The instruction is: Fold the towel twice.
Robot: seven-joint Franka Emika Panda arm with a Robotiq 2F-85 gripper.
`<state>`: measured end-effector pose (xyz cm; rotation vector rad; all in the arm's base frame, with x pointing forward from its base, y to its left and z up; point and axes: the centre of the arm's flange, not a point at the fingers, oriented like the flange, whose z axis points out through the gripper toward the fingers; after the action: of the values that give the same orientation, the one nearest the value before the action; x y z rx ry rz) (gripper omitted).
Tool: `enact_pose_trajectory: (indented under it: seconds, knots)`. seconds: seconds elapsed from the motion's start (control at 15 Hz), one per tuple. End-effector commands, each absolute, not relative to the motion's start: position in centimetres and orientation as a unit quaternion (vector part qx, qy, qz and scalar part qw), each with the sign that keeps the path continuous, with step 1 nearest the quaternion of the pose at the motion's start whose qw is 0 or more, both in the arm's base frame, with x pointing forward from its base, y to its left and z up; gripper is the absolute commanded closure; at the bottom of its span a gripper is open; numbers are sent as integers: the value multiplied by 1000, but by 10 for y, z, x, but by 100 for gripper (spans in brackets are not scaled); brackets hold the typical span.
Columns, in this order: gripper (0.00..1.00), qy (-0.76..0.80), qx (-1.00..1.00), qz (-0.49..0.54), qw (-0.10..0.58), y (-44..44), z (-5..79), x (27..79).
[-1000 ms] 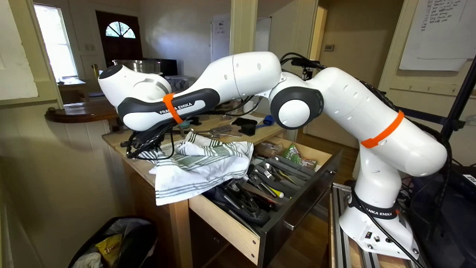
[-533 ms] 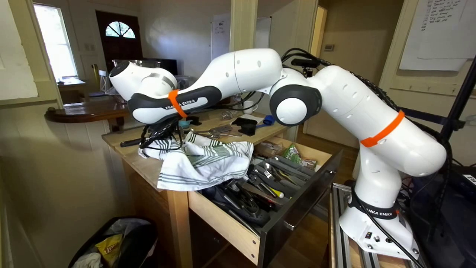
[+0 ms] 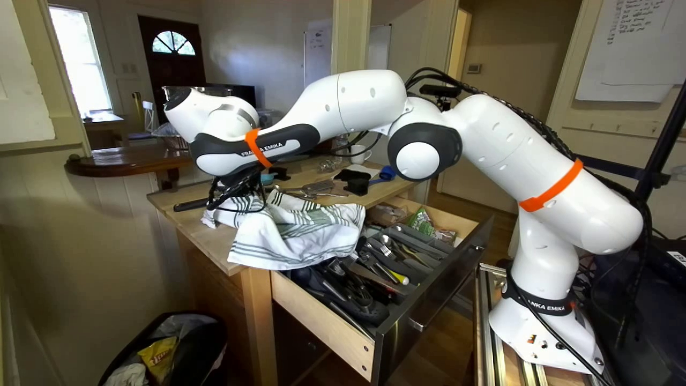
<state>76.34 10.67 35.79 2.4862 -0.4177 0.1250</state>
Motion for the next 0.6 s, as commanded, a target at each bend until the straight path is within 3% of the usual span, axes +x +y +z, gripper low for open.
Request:
enact_pose_trajectory:
  seconds: [0.0, 0.53]
  knots:
    - [99, -246, 909, 24, 334, 34, 362, 747]
    - [99, -382, 806, -59, 449, -84, 344, 703]
